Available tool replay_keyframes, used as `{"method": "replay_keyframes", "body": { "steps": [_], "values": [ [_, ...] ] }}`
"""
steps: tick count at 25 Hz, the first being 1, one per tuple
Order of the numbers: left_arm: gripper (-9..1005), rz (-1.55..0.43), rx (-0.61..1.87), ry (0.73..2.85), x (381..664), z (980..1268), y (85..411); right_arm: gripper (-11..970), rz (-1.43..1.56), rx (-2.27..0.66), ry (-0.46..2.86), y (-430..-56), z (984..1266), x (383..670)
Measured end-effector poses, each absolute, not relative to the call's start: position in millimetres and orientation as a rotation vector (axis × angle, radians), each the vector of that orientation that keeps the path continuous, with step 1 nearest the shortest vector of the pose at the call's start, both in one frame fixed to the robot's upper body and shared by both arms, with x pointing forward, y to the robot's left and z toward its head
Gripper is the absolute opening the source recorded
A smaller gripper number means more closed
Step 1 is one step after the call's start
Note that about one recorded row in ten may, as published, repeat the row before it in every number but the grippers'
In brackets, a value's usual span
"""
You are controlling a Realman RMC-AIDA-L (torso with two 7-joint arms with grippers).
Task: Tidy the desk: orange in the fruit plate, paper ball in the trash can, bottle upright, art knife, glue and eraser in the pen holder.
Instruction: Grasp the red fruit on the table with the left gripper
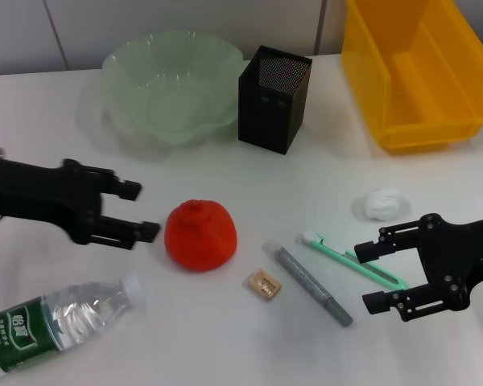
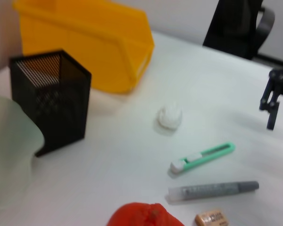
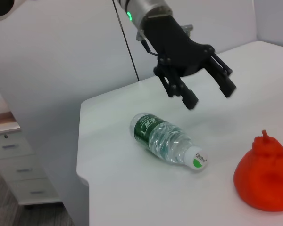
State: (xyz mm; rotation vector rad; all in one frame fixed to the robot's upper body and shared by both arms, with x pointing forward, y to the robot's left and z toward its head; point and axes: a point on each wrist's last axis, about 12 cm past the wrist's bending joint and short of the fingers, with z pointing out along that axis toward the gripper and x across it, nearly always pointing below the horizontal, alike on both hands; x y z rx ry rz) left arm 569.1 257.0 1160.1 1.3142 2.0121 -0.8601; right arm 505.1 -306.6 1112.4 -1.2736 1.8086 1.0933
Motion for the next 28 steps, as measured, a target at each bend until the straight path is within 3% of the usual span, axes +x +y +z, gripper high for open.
{"method": "replay_keyframes", "body": {
  "steps": [12,28],
  "values": [
    [762,-0.668,1.33,2.094,591,1142,212,700,1.1,-1.278,1.806,-304,1111,504],
    [758,-0.706,1.348,2.069,590,1120,189,698,1.073,-1.269,1.801,-300,1111,511]
  ]
}}
